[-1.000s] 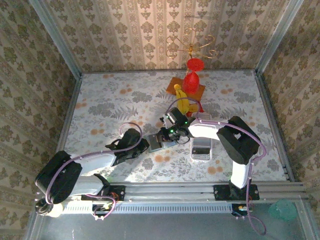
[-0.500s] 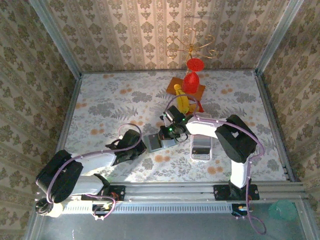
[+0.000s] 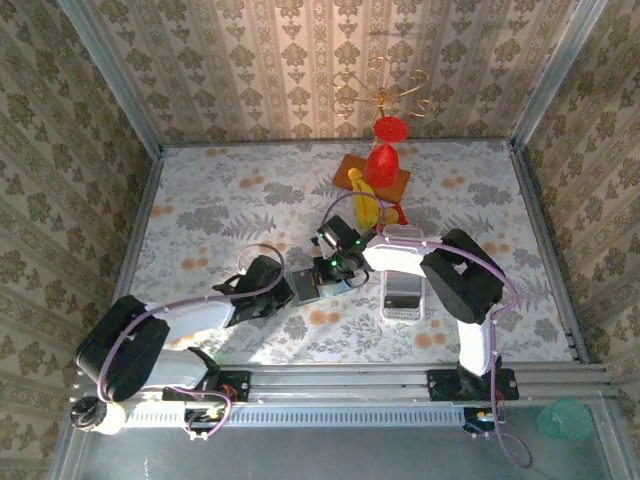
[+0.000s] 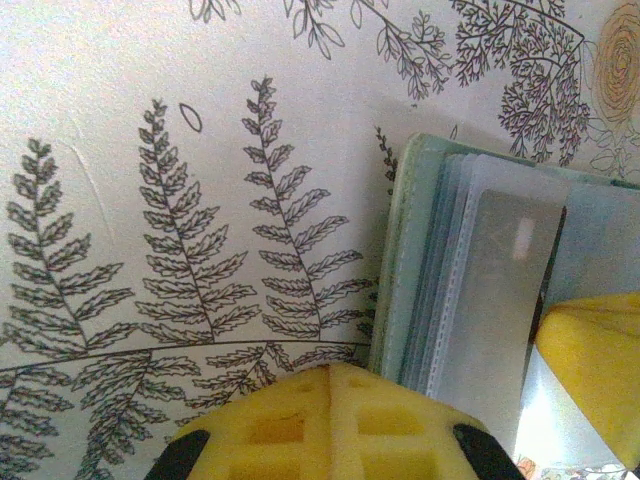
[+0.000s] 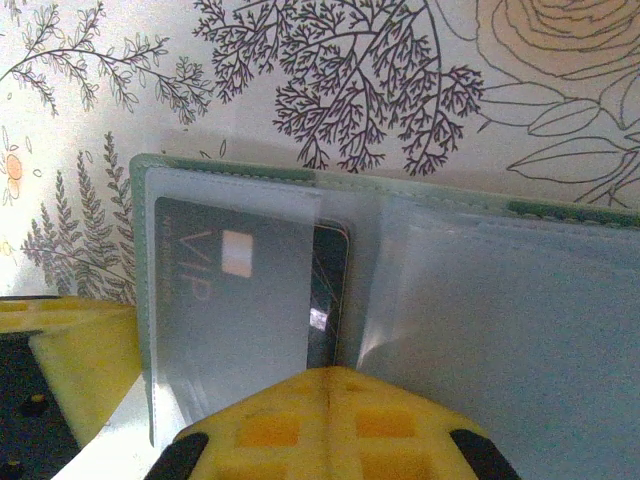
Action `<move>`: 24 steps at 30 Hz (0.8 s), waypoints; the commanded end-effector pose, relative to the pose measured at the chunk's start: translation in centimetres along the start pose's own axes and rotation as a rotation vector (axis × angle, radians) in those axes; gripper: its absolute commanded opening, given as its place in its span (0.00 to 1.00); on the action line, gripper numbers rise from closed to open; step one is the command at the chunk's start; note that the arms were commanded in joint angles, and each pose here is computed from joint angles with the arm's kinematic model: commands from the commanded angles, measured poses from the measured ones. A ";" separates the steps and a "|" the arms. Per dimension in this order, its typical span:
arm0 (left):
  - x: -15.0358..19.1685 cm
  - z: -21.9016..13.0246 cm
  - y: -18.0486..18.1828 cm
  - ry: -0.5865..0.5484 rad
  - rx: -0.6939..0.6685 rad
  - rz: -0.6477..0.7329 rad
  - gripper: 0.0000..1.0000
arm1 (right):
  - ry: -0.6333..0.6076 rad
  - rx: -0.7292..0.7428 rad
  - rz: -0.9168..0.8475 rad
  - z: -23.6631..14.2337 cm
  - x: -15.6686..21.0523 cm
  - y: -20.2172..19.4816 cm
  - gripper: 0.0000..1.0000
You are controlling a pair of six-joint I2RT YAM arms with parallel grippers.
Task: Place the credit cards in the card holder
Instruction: Insert the credit card into the card slot.
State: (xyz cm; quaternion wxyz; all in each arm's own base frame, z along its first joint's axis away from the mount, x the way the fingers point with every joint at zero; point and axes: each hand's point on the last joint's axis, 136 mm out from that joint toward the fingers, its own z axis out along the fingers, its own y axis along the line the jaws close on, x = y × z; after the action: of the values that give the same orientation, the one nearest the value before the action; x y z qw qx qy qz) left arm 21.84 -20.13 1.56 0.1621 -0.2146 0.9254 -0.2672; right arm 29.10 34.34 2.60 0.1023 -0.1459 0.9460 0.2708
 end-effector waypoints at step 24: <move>-1.0 -1.1 1.1 -0.017 -0.060 0.054 0.12 | -0.077 0.046 -0.011 -6.1 1.1 -2.1 0.23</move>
State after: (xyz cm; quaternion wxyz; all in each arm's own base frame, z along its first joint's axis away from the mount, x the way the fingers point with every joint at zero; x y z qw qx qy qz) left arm 21.81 -19.85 1.87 0.1612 -0.1946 0.9305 -0.2650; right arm 29.39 31.03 7.75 0.1669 -0.1394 0.9346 0.2815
